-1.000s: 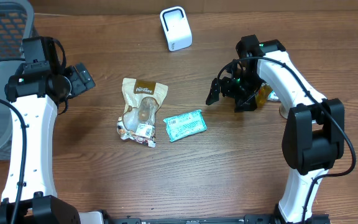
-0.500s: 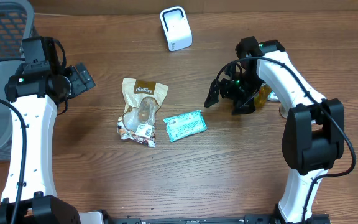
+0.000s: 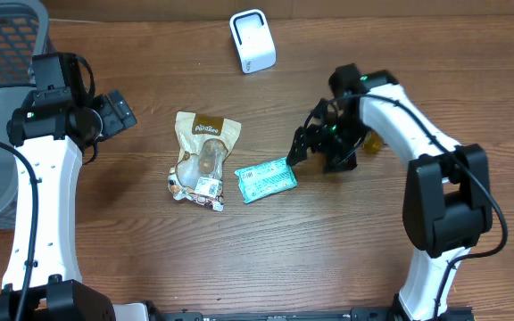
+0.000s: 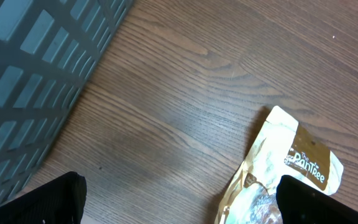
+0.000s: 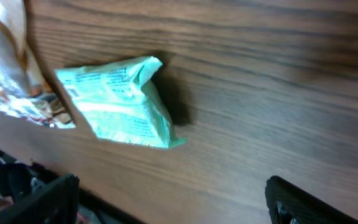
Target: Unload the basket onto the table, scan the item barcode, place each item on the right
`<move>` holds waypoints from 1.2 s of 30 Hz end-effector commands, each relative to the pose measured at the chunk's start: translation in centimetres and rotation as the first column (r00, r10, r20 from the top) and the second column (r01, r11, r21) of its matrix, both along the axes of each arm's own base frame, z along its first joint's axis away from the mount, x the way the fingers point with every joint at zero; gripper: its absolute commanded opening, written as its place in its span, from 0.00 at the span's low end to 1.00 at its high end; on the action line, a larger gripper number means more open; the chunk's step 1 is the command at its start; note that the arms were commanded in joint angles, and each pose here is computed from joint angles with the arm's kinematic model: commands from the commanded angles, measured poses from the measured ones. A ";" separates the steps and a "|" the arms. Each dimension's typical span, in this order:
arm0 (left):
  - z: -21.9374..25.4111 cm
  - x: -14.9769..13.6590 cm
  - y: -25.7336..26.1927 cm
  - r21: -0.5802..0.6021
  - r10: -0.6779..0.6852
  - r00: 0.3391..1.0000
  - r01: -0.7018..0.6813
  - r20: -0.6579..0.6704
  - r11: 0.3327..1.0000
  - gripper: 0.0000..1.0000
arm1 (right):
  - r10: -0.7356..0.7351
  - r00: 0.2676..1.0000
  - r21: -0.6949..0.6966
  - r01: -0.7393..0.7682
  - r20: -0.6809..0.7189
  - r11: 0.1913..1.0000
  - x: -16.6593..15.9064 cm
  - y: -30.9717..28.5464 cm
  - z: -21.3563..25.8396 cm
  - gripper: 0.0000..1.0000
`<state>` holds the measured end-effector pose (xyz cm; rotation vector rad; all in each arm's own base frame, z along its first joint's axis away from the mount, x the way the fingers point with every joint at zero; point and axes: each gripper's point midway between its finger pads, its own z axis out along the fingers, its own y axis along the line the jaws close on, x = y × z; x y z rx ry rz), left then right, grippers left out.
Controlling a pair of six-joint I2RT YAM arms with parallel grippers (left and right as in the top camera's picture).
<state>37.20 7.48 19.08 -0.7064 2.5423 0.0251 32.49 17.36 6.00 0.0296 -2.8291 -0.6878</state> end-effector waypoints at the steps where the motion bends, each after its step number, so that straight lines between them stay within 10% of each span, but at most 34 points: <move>1: 0.5 0.1 0.1 0.011 -0.008 1.000 0.008 0.013 1.000 1.00 | -0.020 1.000 0.021 0.020 0.009 1.000 -0.9 1.4 -0.9 0.91; 17: 0.5 0.1 0.1 0.011 -0.008 1.000 0.008 0.013 1.000 0.99 | -0.168 0.985 0.029 0.168 0.024 0.985 -2.2 4.1 -7.1 0.50; 36: 0.5 0.1 0.1 0.011 -0.009 1.000 0.008 0.013 1.000 1.00 | -0.132 0.957 0.203 0.080 0.259 0.976 2.8 6.8 -5.4 0.46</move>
